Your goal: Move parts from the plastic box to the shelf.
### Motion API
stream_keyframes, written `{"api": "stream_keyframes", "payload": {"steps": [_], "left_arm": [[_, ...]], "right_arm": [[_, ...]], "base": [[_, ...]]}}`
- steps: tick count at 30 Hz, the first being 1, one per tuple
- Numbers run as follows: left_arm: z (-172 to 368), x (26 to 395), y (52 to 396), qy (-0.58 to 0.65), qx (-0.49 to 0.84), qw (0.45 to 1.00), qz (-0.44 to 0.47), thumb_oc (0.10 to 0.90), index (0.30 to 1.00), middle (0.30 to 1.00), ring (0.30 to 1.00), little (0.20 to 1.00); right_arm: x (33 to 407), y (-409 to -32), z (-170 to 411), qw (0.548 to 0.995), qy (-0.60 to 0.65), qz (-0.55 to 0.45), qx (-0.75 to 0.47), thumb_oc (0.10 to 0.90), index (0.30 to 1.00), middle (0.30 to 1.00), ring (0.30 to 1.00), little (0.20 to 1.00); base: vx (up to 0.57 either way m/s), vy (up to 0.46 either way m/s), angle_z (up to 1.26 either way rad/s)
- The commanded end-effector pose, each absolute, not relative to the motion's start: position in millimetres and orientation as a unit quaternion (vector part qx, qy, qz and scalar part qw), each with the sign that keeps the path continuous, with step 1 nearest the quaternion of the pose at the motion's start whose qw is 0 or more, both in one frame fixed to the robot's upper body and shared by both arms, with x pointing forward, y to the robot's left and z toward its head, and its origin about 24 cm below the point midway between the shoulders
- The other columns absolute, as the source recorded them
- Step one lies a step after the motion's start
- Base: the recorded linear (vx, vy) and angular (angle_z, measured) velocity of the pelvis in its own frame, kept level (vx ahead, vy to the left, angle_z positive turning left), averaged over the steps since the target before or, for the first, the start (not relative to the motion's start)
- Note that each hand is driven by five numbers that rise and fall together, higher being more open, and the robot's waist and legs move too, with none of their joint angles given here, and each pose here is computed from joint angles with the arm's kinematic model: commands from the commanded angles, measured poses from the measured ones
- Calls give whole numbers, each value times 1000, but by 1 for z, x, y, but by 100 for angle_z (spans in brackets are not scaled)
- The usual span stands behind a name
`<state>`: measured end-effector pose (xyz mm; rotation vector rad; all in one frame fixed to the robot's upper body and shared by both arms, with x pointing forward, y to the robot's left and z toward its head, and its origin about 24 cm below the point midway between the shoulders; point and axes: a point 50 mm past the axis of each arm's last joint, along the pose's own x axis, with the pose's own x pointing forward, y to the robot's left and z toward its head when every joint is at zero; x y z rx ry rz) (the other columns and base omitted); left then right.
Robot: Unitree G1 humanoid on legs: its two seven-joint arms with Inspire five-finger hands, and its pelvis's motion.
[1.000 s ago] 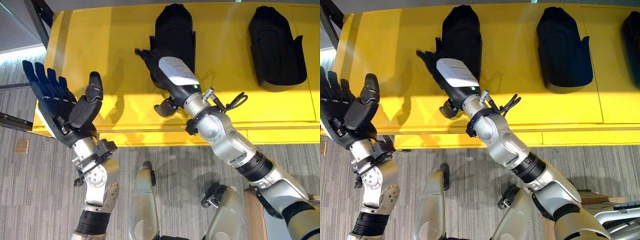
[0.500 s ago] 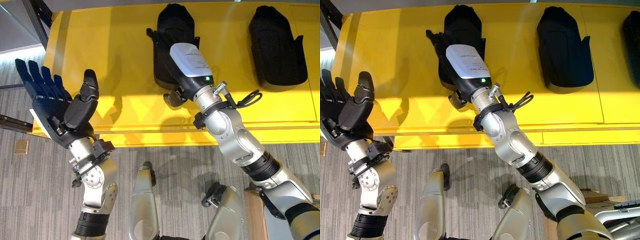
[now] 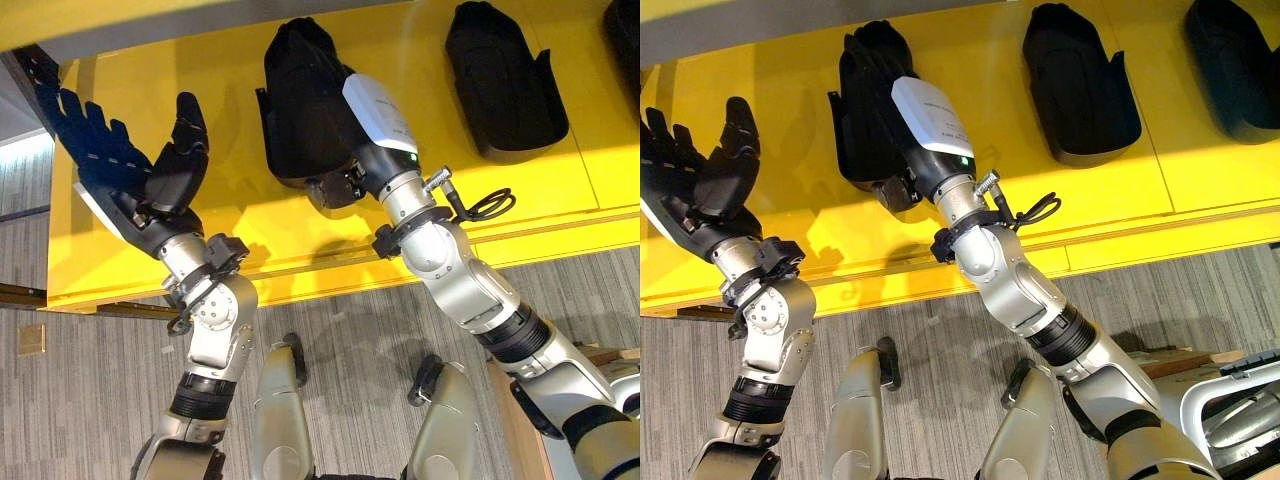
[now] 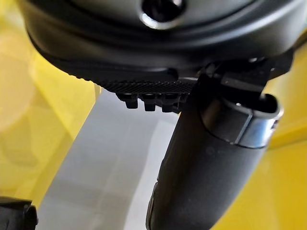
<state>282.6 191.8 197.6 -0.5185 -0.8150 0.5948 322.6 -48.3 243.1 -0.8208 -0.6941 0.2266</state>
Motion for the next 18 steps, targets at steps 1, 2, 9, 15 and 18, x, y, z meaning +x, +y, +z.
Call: {"api": "stream_keyframes", "payload": {"steps": [1,2,9,15,18], "left_arm": [[243,270,181,-505,-227,795,247,900,1000,1000,1000,1000],[243,270,180,-504,-227,795,249,900,1000,1000,1000,1000],[230,271,181,-476,-252,801,261,900,1000,1000,1000,1000],[213,258,188,-451,-251,810,280,900,1000,1000,1000,1000],[200,250,196,-438,-245,813,295,900,1000,1000,1000,1000]], "right_arm": [[299,-37,301,813,-469,96,-331,900,1000,1000,1000,1000],[299,-39,298,814,-469,90,-329,900,1000,1000,1000,1000],[297,-63,285,827,-445,24,-343,900,1000,1000,1000,1000],[279,-108,262,835,-440,-60,-324,900,1000,1000,1000,1000],[273,-131,240,843,-406,-80,-344,900,1000,1000,1000,1000]], "base": [[21,-36,-3],[26,-41,-2],[8,-11,0],[40,8,-8],[53,27,-13]]}}
